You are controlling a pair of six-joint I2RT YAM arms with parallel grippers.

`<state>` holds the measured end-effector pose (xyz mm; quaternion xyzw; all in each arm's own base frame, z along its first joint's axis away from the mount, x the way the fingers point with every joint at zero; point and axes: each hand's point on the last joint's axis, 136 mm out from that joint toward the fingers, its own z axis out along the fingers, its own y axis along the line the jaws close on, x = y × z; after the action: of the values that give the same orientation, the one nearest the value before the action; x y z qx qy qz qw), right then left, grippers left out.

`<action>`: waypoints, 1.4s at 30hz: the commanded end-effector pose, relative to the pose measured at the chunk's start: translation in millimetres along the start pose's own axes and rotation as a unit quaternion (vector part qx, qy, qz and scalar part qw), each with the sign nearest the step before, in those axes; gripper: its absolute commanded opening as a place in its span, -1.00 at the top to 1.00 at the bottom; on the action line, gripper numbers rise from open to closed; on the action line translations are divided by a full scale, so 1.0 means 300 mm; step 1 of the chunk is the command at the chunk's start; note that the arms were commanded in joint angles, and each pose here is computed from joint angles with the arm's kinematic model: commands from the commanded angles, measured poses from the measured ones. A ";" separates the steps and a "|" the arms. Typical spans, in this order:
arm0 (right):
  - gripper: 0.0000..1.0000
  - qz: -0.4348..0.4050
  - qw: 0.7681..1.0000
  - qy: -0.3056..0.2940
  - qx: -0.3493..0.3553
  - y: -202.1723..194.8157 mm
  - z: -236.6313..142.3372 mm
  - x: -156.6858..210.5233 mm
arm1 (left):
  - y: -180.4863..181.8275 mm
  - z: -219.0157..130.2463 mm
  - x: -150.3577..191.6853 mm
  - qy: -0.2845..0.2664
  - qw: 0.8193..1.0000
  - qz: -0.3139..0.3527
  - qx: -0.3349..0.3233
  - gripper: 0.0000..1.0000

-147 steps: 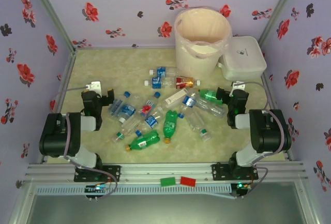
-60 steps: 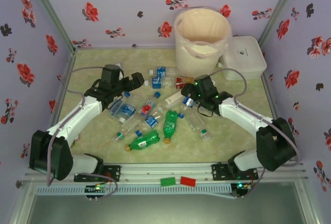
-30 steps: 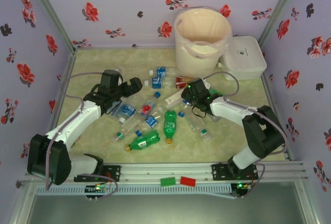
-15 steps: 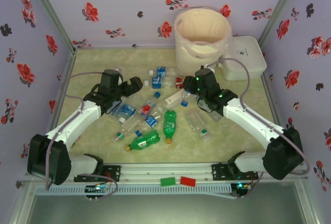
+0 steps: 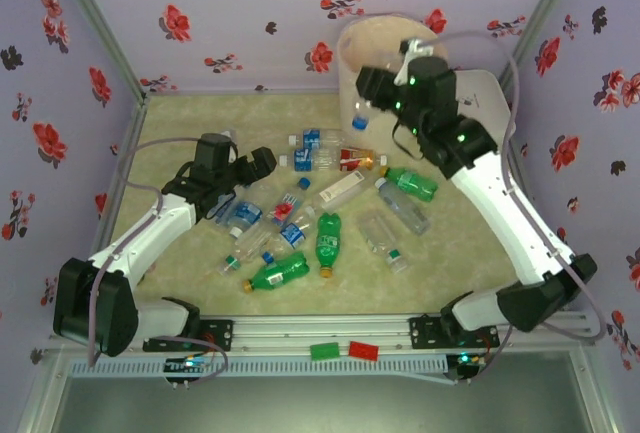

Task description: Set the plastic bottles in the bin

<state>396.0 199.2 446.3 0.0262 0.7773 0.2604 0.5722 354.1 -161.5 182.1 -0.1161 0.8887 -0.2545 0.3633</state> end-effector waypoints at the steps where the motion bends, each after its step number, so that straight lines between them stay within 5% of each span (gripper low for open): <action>1: 0.11 -0.015 1.000 -0.024 0.004 -0.042 0.062 -0.114 | 0.002 -0.019 0.003 0.001 1.000 0.016 0.004 -1.00; 9: 0.11 -0.012 0.993 -0.093 0.067 -0.229 0.275 -0.320 | 0.035 -0.059 0.040 0.011 1.000 0.027 -0.007 -1.00; 24: 0.04 -0.015 0.989 -0.006 0.145 -0.468 0.602 -0.067 | 0.067 -0.091 0.073 0.015 0.999 0.026 -0.016 -0.99; 36: -0.98 -0.025 0.992 -0.029 0.124 -0.393 0.534 -0.181 | 0.073 -0.104 0.071 0.012 0.999 0.027 -0.020 -1.00; 42: -0.99 -0.025 0.993 -0.018 0.114 -0.332 0.383 -0.222 | 0.082 -0.104 0.046 0.004 0.999 0.041 -0.031 -1.00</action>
<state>582.9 139.3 394.1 0.0872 0.8037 0.1447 0.5706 321.3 -143.9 176.6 -0.0971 0.8986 -0.2334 0.3587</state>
